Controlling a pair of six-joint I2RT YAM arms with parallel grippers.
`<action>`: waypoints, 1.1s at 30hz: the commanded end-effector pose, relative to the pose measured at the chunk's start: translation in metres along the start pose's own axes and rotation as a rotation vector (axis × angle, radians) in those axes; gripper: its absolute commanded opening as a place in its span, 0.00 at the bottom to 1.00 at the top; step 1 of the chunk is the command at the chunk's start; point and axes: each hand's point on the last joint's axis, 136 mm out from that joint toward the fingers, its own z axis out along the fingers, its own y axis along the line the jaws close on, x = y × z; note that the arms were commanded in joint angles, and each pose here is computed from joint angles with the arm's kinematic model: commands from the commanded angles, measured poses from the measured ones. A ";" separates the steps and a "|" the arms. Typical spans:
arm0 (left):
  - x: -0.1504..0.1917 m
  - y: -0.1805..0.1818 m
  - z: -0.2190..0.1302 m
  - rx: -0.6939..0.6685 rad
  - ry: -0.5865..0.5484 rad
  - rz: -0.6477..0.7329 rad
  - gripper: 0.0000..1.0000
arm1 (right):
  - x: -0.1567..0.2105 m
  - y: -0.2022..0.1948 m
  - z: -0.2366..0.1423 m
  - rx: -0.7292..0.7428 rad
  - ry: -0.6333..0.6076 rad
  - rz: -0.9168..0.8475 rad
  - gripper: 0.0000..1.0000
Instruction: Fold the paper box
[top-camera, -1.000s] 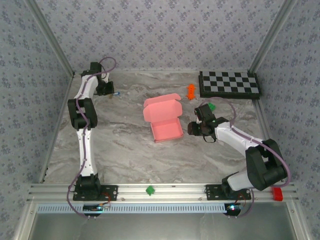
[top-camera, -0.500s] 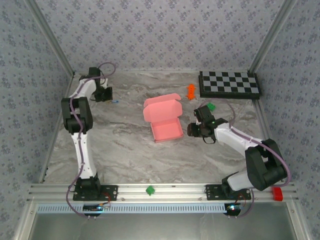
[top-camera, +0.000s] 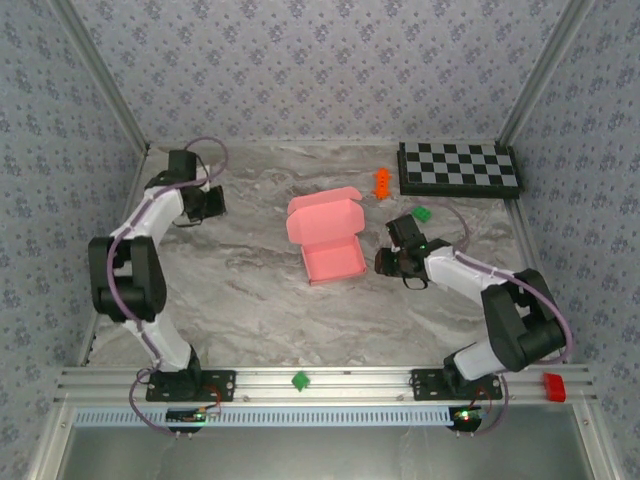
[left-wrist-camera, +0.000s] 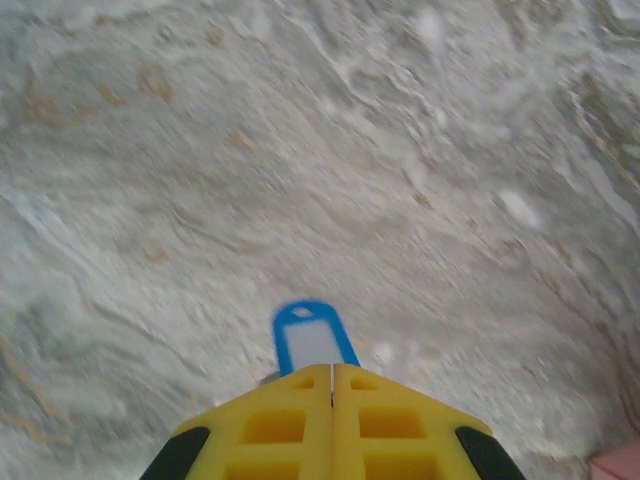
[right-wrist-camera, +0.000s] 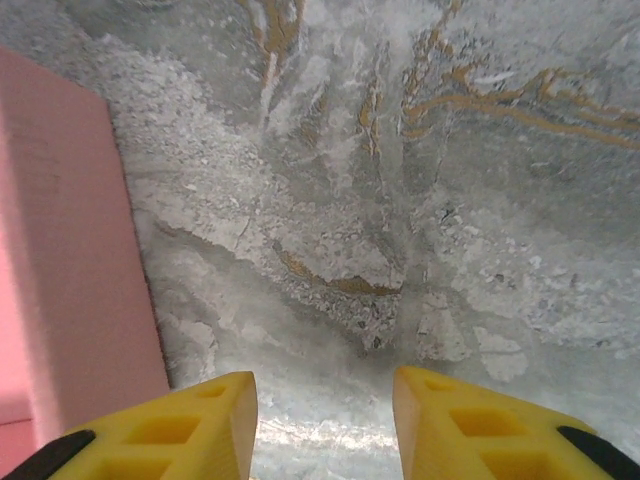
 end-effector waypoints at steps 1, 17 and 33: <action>0.010 -0.022 -0.023 0.025 -0.049 0.007 0.00 | -0.010 0.013 0.004 -0.036 -0.006 0.003 0.40; 0.077 -0.146 -0.063 0.198 -0.039 0.257 0.00 | 0.004 0.051 0.012 -0.106 0.046 -0.113 0.38; 0.137 -0.243 -0.018 0.375 0.133 0.435 0.00 | 0.000 0.042 0.002 -0.035 -0.017 -0.124 0.38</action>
